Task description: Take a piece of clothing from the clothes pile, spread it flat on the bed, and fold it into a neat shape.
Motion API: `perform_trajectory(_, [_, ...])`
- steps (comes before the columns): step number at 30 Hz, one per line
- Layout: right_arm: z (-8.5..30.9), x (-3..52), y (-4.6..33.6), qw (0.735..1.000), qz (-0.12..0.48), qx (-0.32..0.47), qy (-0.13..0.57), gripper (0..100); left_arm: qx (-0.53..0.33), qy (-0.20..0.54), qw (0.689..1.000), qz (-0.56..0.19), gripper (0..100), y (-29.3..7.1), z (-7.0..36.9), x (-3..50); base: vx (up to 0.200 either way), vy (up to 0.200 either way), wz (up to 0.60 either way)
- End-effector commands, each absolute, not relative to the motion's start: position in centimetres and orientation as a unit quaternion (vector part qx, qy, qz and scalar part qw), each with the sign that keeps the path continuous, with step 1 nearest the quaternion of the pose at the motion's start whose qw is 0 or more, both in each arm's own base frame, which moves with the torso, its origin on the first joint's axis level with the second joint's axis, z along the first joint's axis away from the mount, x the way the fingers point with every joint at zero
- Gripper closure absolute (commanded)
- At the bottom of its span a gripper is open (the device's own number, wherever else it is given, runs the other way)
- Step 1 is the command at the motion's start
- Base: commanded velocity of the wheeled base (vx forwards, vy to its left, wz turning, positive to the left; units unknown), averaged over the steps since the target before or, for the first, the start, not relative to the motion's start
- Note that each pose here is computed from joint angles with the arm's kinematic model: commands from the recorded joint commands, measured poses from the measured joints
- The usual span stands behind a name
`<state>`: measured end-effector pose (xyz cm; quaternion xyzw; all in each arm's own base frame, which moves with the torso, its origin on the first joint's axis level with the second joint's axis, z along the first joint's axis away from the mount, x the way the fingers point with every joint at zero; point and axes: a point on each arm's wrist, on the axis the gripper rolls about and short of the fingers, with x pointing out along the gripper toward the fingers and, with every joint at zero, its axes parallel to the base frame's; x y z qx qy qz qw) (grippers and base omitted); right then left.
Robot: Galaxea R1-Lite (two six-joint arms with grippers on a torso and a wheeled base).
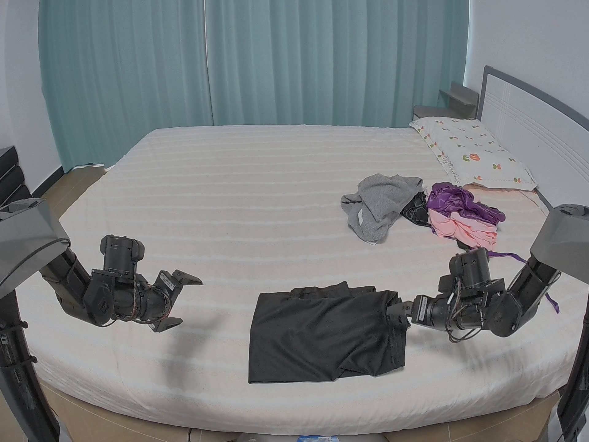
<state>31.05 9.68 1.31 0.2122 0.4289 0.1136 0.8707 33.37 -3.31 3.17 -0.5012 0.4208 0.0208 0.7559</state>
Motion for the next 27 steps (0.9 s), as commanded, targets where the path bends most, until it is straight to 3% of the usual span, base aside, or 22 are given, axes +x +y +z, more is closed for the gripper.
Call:
perform_trajectory(1, [-0.9, 35.0, 11.0, 0.867, 0.103, 0.243, 0.423, 0, -0.5, 0.423, 0.755, 0.021, 0, -3.5, 3.0, 33.4, 0.0, 0.0, 0.0])
perform_trajectory(12, [-2.8, 40.2, 11.4, 0.87, 0.092, 0.26, 0.408, 0, -0.495, 0.42, 0.76, 0.031, 0, -3.6, 2.8, 33.4, 0.0, 0.0, 0.0])
perform_trajectory(23, [-3.8, 41.3, 11.1, 0.873, 0.088, 0.264, 0.401, 0, -0.486, 0.421, 0.765, 0.042, 0, -4.2, 2.4, 33.4, 0.0, 0.0, 0.0])
perform_trajectory(24, [-3.9, 41.3, 11.1, 0.872, 0.087, 0.265, 0.402, 100, -0.485, 0.421, 0.765, 0.042, 0, -4.2, 2.4, 33.4, 0.0, 0.0, 0.0])
perform_trajectory(27, [-3.9, 41.4, 11.1, 0.873, 0.087, 0.265, 0.401, 100, -0.485, 0.422, 0.765, 0.041, 0, -4.3, 2.4, 33.4, 0.0, 0.0, 0.0])
